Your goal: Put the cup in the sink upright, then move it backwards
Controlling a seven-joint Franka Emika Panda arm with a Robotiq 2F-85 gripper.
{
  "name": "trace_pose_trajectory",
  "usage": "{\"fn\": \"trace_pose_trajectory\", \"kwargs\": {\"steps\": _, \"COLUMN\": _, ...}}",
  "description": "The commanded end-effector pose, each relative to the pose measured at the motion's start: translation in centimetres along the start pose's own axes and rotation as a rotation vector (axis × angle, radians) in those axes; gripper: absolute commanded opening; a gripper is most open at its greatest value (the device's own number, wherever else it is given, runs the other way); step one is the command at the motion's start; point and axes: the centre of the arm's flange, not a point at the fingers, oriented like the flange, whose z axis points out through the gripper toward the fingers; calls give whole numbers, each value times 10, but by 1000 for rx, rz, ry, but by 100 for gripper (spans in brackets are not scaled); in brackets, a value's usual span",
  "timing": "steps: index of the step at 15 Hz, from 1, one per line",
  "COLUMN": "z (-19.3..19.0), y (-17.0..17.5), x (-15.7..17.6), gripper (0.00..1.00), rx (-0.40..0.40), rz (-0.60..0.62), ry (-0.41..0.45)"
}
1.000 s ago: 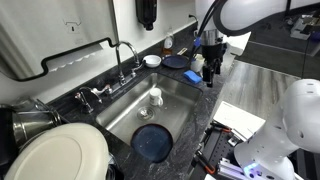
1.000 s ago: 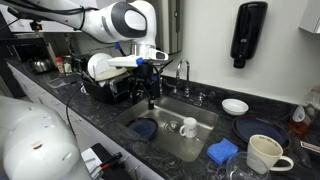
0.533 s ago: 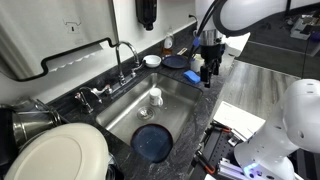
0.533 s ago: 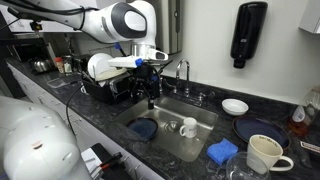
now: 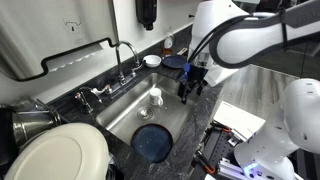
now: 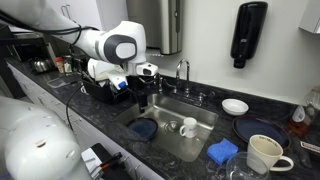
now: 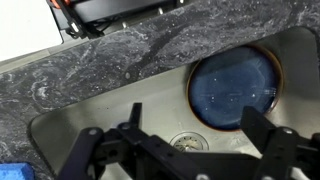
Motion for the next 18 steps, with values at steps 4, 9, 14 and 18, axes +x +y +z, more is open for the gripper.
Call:
{"fn": "trace_pose_trajectory", "kwargs": {"steps": 4, "z": 49, "y": -57, "x": 18, "gripper": 100, "rx": -2, "rz": 17, "ry": 263}}
{"fn": "trace_pose_trajectory", "kwargs": {"steps": 9, "z": 81, "y": -53, "x": 47, "gripper": 100, "rx": -69, "rz": 63, "ry": 342}}
{"fn": "trace_pose_trajectory", "kwargs": {"steps": 14, "z": 98, "y": -17, "x": 78, "gripper": 100, "rx": -71, "rz": -8, "ry": 204}}
{"fn": "trace_pose_trajectory", "kwargs": {"steps": 18, "z": 105, "y": -14, "x": 71, "gripper": 100, "rx": -90, "rz": 12, "ry": 227}}
